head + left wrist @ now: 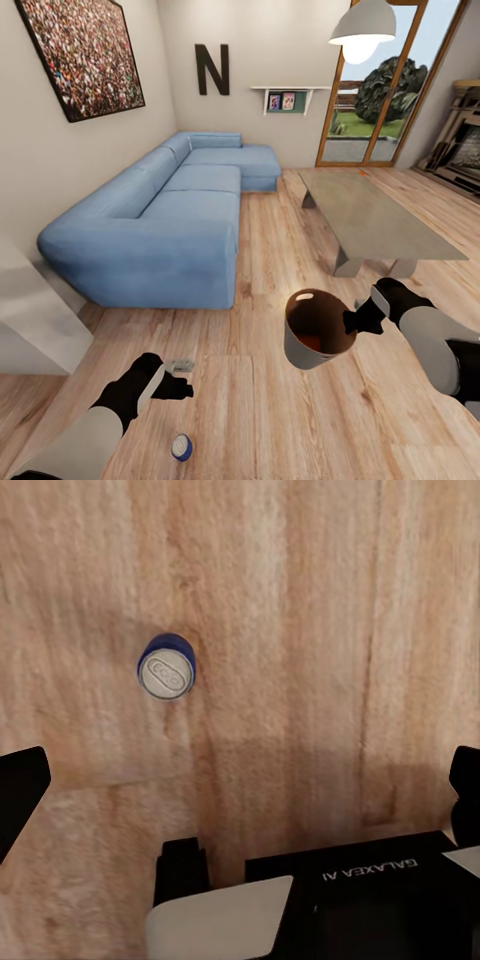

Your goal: Put the three can of soda from the living room inside the tash can in the kitchen.

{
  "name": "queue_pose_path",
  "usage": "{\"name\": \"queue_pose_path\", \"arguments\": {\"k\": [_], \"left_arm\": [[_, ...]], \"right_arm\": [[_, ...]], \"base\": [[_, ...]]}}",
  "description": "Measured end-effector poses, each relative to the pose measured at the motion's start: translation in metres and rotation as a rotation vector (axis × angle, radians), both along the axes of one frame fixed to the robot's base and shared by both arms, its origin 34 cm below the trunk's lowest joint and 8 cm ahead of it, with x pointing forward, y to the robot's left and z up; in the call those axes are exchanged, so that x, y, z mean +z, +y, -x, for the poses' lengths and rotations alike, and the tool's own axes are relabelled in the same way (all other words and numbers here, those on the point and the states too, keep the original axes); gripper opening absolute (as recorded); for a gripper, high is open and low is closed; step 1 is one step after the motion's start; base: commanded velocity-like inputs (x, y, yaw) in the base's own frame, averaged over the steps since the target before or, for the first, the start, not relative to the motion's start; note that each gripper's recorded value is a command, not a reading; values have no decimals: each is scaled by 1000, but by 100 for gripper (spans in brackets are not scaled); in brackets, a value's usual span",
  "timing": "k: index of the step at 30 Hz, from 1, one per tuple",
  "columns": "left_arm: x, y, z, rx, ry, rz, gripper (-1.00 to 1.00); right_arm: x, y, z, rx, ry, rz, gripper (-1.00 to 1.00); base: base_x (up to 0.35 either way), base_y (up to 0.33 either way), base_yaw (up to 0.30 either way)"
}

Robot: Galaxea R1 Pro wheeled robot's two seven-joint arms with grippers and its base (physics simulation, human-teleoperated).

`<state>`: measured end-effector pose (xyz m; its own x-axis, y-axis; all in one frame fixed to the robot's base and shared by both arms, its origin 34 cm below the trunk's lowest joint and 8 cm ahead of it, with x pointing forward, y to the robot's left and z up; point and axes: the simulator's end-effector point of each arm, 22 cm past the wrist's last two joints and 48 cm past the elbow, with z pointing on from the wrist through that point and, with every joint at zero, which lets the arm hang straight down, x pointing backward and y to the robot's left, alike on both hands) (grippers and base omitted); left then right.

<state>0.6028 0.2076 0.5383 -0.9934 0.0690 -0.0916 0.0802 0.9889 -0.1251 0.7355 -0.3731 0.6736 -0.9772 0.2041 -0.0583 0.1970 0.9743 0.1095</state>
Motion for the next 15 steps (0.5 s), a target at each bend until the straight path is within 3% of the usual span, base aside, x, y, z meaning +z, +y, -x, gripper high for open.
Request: {"name": "queue_pose_path", "arguments": {"k": [5, 7, 12, 15], "left_arm": [[-12, 0, 3, 1, 9, 1, 100], [-17, 1, 4, 0, 12, -1, 100], [-30, 3, 7, 4, 23, -5, 100], [-38, 4, 9, 5, 29, -6, 100]], "right_arm": [[-16, -18, 8, 67, 43, 138, -100], [-22, -22, 9, 79, 53, 165, -100], [-36, -10, 9, 52, 50, 115, -100], [-45, -12, 11, 59, 58, 129, -100]], "base": [[0, 0, 78], [0, 0, 80], [0, 0, 80], [0, 0, 78]]}}
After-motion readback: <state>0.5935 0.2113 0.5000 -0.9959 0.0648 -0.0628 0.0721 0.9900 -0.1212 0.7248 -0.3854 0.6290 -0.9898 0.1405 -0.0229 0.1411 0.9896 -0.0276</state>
